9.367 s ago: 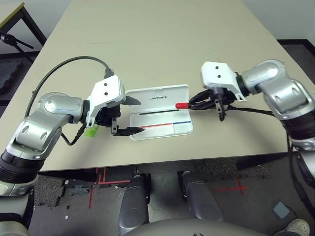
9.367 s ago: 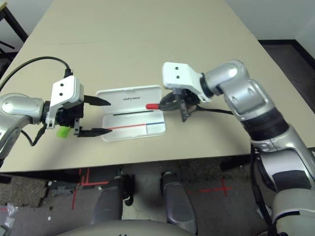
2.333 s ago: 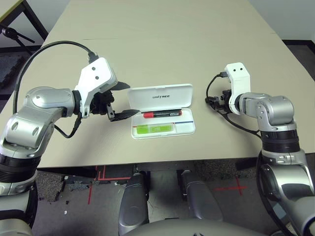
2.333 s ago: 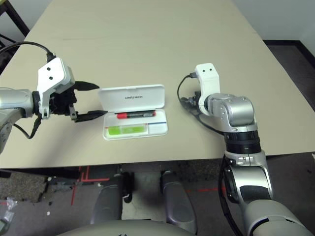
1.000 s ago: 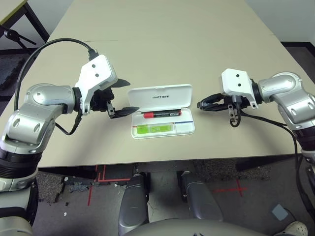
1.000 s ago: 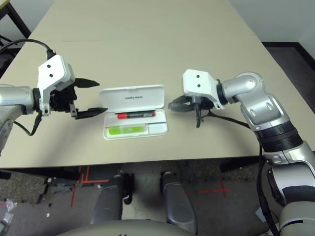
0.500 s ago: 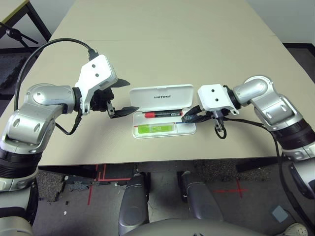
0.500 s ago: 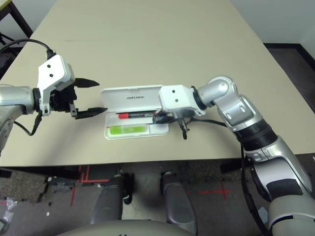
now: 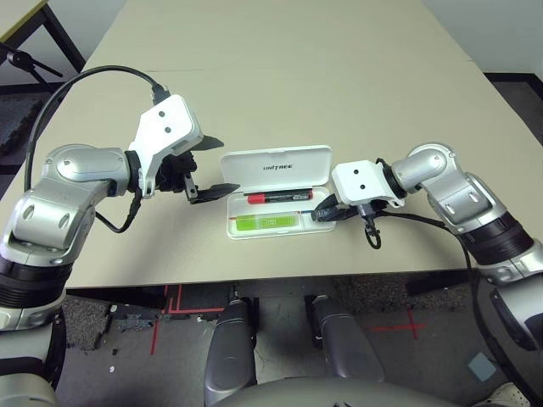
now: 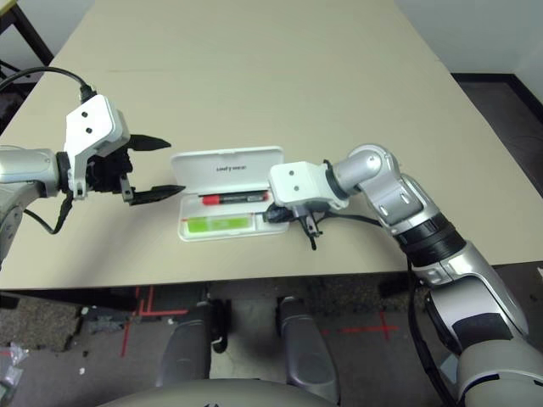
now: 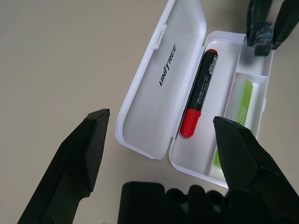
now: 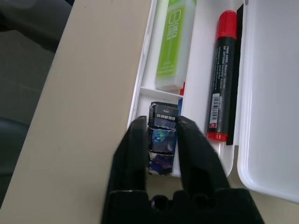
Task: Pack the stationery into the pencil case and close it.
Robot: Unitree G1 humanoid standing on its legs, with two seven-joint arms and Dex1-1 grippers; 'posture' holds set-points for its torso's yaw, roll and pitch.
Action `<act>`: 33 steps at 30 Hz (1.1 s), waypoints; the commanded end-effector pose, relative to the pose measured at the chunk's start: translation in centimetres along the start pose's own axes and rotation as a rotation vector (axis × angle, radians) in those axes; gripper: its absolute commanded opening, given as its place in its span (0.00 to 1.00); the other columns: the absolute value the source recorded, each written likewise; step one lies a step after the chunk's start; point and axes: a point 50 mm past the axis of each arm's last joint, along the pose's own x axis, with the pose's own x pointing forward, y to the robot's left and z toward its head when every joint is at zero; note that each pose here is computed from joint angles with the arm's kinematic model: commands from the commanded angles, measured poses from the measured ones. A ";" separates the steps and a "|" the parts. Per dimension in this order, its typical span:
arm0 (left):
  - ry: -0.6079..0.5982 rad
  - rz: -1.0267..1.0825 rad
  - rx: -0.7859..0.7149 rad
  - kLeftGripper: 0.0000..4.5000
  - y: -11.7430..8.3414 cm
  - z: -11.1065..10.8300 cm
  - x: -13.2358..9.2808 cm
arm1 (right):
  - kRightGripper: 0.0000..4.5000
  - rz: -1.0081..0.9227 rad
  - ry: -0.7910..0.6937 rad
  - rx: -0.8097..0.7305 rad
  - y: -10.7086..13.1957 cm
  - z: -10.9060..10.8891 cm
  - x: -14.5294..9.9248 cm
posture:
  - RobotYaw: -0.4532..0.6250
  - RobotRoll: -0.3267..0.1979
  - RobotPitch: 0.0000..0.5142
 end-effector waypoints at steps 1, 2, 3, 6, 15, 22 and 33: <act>0.034 0.006 -0.009 1.00 0.0 -0.5 -0.2 | 0.55 -0.014 -0.021 0.008 -0.1 -0.1 0.1 | 0.36 0.62 0.29; 0.038 0.009 -0.010 1.00 0.0 -0.6 -0.2 | 0.63 -0.018 -0.031 0.018 -0.2 0.0 -0.2 | 0.36 0.62 0.29; 0.041 0.012 -0.011 1.00 0.1 -0.7 -0.3 | 0.71 -0.022 -0.042 0.028 -0.2 0.0 -0.5 | 0.36 0.62 0.29; 0.055 0.025 -0.019 1.00 0.2 -1.0 -0.6 | 0.96 -0.042 -0.060 0.080 -0.4 -0.2 -1.9 | 0.36 0.62 0.28; 0.104 0.068 -0.071 1.00 0.9 -2.8 -1.7 | 0.99 -0.147 -0.020 0.306 0.9 -2.0 -8.5 | 0.36 0.62 0.27; 0.176 0.120 -0.088 0.61 2.0 -5.0 -1.7 | 1.00 -0.263 -0.035 0.363 1.4 -2.1 -11.2 | 0.33 0.62 0.27; 0.148 0.200 -0.008 0.01 3.0 -6.9 1.8 | 1.00 -0.286 -0.055 0.381 1.5 -1.9 -11.0 | 0.32 0.62 0.26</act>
